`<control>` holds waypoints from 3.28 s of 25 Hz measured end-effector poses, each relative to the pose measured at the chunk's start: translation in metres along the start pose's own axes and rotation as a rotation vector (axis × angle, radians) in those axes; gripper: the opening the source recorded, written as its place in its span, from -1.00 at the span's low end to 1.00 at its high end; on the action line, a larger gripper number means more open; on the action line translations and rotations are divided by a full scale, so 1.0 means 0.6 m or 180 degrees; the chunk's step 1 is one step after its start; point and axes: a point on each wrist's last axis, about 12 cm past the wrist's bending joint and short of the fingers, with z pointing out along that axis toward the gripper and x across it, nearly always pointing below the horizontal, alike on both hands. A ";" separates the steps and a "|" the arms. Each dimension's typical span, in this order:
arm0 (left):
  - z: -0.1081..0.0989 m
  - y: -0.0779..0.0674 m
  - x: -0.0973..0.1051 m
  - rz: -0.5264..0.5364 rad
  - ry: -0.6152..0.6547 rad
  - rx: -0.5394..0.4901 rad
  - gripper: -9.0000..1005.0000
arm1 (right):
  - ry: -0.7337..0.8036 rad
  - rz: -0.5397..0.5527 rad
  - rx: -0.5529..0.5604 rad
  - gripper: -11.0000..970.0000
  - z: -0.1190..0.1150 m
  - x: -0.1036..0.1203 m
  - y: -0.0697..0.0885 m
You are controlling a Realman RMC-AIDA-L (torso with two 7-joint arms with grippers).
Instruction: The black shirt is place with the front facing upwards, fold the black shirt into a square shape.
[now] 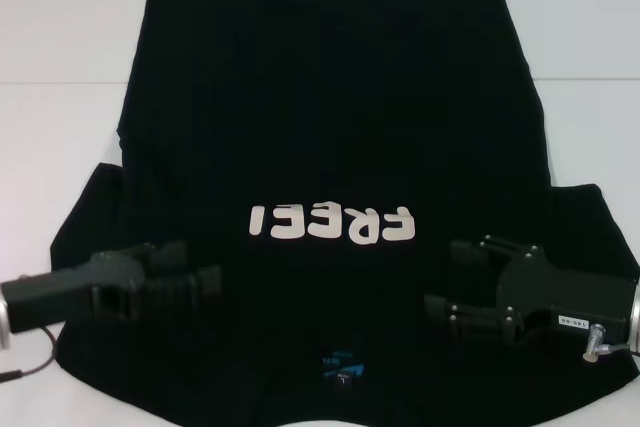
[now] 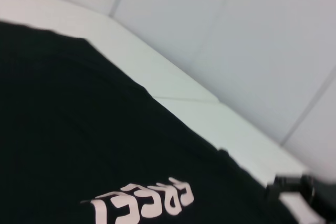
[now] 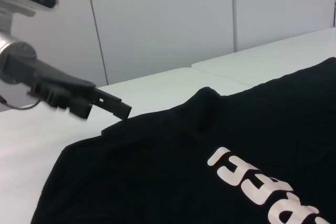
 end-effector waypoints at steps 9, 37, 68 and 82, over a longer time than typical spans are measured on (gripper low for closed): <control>-0.066 0.048 -0.058 -0.1699 -0.0048 -0.0384 0.86 | -0.0012 0.0005 -0.0032 0.83 0.008 -0.006 -0.001; -0.097 0.116 -0.051 -0.2655 0.0229 -0.1597 0.86 | -0.0031 0.0006 -0.0100 0.83 0.019 -0.013 0.000; -0.070 0.115 -0.047 -0.2656 0.0267 -0.1531 0.84 | -0.0048 0.0010 -0.0132 0.83 0.020 -0.013 0.002; -0.069 0.111 -0.054 -0.2660 0.0396 -0.1462 0.80 | -0.0068 0.0012 -0.0159 0.83 0.019 -0.015 0.004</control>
